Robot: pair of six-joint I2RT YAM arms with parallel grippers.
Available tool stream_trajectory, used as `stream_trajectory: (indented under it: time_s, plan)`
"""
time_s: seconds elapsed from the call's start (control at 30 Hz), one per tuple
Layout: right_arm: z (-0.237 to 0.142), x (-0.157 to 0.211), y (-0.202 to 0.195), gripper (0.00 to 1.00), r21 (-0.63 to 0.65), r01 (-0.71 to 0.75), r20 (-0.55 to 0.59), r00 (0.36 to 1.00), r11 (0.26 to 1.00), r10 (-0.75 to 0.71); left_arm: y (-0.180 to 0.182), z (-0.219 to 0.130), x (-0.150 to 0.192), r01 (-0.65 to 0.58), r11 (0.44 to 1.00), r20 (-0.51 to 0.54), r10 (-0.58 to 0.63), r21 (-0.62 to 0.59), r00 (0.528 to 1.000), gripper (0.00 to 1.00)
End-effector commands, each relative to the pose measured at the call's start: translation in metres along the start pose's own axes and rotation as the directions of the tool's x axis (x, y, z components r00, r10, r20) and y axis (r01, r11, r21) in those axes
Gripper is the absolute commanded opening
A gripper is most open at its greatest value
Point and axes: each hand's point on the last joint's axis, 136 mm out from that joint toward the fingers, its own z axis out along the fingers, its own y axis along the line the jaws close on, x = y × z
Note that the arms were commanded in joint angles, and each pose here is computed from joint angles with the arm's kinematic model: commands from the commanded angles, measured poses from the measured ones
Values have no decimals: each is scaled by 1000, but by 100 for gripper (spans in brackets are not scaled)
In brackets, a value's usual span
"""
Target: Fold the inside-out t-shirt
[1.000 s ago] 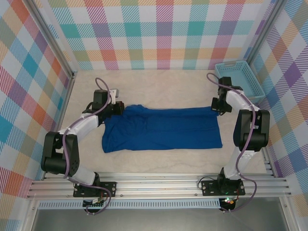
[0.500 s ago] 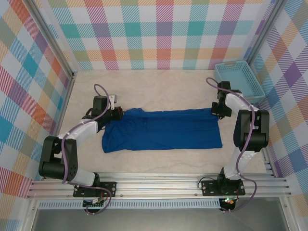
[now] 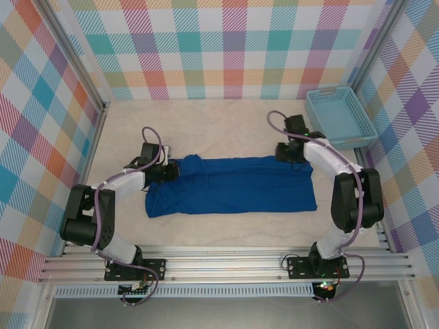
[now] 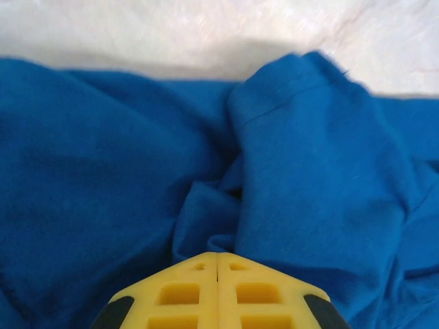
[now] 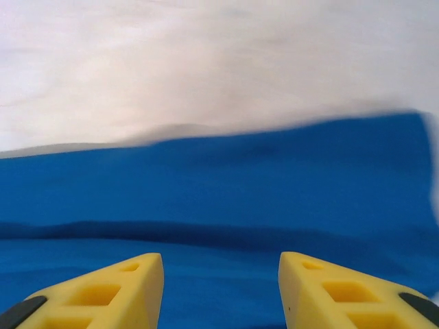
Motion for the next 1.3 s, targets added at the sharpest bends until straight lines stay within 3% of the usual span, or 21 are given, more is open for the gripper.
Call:
stream_trajectory:
  time_s: [0.0,0.2,0.4,0.67,0.8,1.0,1.27]
  plan:
    - [24,-3,61,48,-195,17,-40,999,981,-26,-4,-2,-5,7,1000,-9,-7,-11,1000,5]
    - [58,18,93,41,-188,54,-178,980,981,-88,-5,-4,-4,28,1000,-15,-28,-8,999,5]
    - [48,62,89,28,-209,44,-240,966,977,-95,-4,-12,0,95,995,-5,-95,-19,995,6]
    - [43,100,76,28,-185,51,-297,949,981,-106,6,-15,17,144,988,-26,-146,-57,989,12]
    - [35,89,80,30,-199,82,-242,961,977,-130,11,-13,33,171,983,-53,-174,-65,983,15]
    - [11,62,139,38,-333,202,-51,971,921,-232,20,-11,51,203,974,-75,-211,-99,975,18]
    - [35,68,204,41,-429,250,-59,951,868,-303,26,-15,52,214,969,-42,-221,-121,974,19]
